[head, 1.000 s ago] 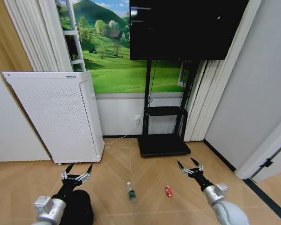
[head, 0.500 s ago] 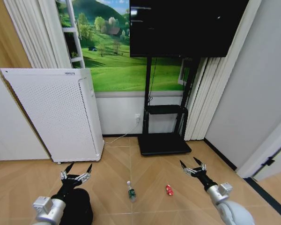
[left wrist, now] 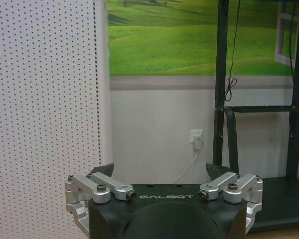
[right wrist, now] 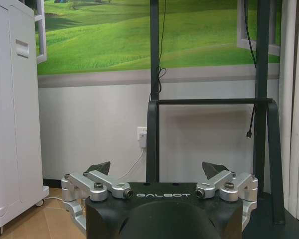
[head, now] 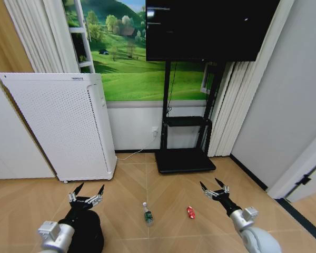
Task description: Pick up the trash bin and place the garbage on the floor into it.
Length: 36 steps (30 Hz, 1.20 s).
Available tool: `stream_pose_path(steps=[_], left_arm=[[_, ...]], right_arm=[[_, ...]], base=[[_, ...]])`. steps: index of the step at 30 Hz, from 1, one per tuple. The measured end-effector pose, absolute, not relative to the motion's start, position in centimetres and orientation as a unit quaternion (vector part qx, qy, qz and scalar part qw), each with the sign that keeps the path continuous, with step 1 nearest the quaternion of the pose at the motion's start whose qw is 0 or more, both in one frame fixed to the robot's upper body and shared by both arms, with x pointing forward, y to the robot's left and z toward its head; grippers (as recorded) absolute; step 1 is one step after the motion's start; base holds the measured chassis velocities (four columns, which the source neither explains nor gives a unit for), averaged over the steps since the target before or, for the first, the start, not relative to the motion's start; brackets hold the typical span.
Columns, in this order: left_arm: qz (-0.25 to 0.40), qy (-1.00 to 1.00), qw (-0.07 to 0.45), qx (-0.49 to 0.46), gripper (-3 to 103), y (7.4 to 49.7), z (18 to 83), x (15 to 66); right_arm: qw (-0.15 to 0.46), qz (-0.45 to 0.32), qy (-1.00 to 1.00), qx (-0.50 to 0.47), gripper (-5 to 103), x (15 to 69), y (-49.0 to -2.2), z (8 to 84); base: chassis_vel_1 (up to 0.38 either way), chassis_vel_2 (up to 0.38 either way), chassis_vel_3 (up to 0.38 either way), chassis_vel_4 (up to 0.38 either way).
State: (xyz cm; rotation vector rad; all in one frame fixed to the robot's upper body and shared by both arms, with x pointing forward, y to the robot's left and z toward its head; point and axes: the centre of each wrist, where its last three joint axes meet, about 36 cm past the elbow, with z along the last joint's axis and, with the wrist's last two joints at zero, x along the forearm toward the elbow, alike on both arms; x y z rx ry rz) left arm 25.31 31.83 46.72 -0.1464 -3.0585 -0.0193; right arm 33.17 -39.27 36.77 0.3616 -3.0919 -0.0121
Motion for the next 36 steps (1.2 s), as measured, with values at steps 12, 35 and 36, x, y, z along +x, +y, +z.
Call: stream_pose_path(steps=[12, 35, 36], left_arm=[[-0.006, -0.998, 0.040, -0.048, 100, 31.72, 46.73, 25.34], [-0.001, -0.998, 0.041, -0.044, 100, 32.03, 45.98, 25.73], [0.000, -0.998, 0.041, -0.043, 100, 32.03, 45.93, 25.74]], right_arm=[[0.017, -0.006, -0.993, 0.113, 100, 33.01, -39.43, 36.52], [0.021, -0.009, -0.994, 0.110, 100, 33.03, -38.96, 36.02], [0.022, -0.009, -0.994, 0.110, 100, 33.05, -38.93, 35.95]], base=[[0.000, 0.000, 0.000, 0.000], [0.000, 0.000, 0.000, 0.000], [0.000, 0.000, 0.000, 0.000]])
